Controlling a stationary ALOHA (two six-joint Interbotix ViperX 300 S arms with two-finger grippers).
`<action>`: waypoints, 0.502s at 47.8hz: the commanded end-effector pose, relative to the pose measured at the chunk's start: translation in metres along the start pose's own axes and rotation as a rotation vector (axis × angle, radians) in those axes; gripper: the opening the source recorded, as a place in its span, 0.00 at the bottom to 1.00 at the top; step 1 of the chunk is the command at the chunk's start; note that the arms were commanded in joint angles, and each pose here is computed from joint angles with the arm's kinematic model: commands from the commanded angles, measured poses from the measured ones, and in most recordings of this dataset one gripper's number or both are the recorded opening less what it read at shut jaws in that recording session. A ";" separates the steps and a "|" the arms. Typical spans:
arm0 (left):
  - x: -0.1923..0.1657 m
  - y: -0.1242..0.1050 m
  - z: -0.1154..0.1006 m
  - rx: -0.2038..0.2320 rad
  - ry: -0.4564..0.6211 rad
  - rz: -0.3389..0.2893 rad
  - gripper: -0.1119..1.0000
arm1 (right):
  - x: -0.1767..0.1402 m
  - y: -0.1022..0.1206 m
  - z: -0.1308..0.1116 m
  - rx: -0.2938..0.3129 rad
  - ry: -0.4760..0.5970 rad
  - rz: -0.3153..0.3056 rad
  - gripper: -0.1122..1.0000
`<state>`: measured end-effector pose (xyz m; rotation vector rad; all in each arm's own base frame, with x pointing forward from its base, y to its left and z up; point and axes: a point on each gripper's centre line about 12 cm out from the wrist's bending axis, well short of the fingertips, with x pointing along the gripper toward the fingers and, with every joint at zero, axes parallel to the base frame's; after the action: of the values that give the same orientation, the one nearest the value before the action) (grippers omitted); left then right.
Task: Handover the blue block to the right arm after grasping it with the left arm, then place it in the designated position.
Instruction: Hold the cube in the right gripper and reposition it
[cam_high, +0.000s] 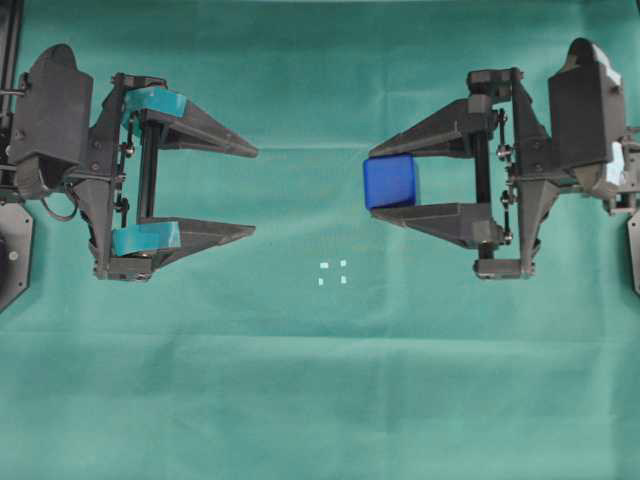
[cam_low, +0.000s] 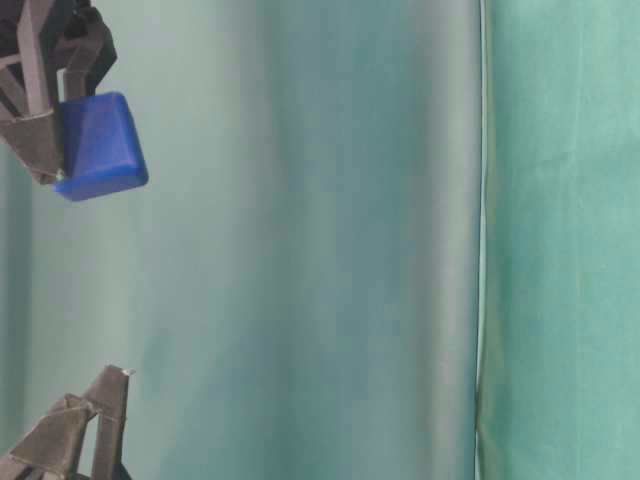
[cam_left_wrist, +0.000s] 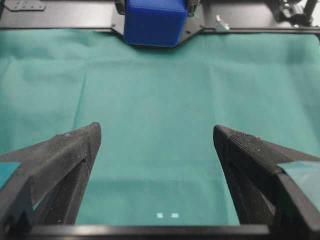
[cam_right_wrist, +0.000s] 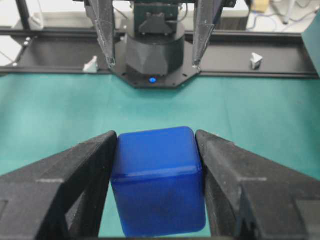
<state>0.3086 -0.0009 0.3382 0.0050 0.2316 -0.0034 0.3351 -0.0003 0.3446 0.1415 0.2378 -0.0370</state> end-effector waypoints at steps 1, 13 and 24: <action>-0.002 0.001 0.013 0.001 -0.035 0.003 1.00 | -0.005 0.003 0.014 0.008 -0.040 0.009 0.59; -0.002 0.001 0.013 -0.001 -0.035 0.003 1.00 | -0.005 0.002 0.014 0.009 -0.040 0.008 0.59; -0.002 0.001 0.013 -0.002 -0.037 0.003 1.00 | -0.005 0.002 0.014 0.009 -0.040 0.008 0.59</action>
<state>0.3086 -0.0004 0.3382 0.0063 0.2316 -0.0019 0.3351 -0.0003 0.3446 0.1415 0.2378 -0.0370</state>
